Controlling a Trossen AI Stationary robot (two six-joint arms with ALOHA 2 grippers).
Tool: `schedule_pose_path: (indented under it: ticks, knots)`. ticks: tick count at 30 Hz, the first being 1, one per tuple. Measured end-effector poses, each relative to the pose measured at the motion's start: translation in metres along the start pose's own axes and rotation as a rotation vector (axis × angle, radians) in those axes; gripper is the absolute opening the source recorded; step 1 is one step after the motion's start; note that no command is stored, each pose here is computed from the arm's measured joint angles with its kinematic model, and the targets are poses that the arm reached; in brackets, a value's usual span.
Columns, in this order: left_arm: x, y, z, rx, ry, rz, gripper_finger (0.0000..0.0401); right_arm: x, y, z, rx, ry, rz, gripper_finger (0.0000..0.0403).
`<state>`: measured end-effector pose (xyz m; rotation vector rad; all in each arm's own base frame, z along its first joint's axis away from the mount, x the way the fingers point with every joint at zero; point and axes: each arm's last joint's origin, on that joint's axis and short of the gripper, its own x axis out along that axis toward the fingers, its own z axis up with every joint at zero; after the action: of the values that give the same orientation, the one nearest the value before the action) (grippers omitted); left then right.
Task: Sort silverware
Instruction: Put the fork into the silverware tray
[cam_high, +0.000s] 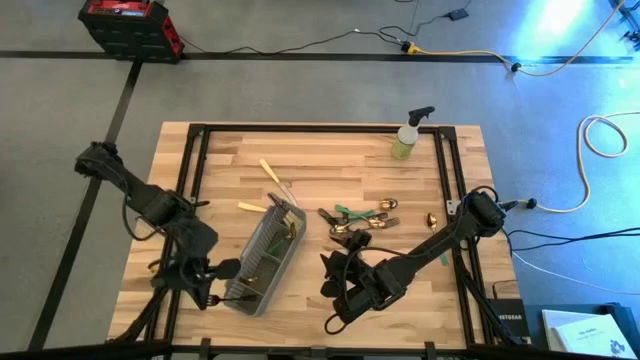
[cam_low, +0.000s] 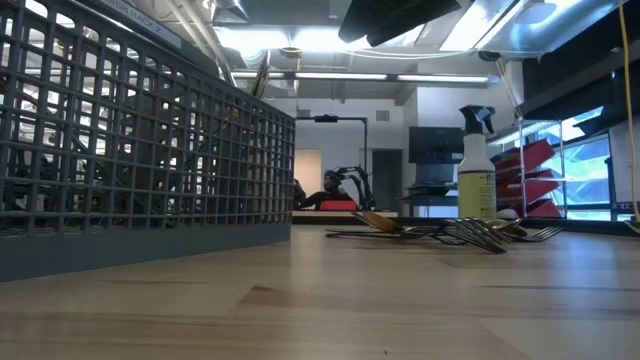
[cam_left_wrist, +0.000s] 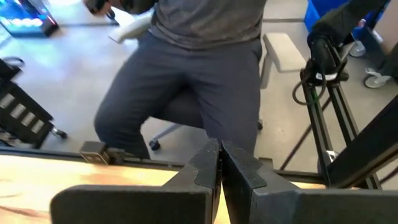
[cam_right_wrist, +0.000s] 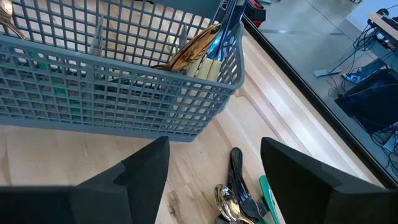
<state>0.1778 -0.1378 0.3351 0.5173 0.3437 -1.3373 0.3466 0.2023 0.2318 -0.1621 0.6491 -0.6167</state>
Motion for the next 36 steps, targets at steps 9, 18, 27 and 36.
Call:
schedule_pose_path:
  ticks: [9, 18, 27, 36]
  knots:
    - [0.013, 0.009, -0.010, -0.021, 0.062, -0.012, 0.0000, 0.000, 0.000, 0.000, 0.000, 0.001, 0.001, 0.0237]
    - [0.014, 0.011, -0.010, 0.008, 0.091, 0.032, 0.0000, 0.000, 0.000, 0.000, -0.001, 0.006, 0.007, 0.0237]
    - [0.017, 0.011, -0.005, 0.004, 0.069, 0.060, 0.0000, 0.000, 0.000, 0.000, -0.001, 0.007, 0.007, 0.0237]
    - [0.017, 0.011, -0.005, -0.031, 0.077, 0.069, 0.0000, 0.000, 0.000, 0.000, -0.001, 0.007, 0.007, 0.0237]
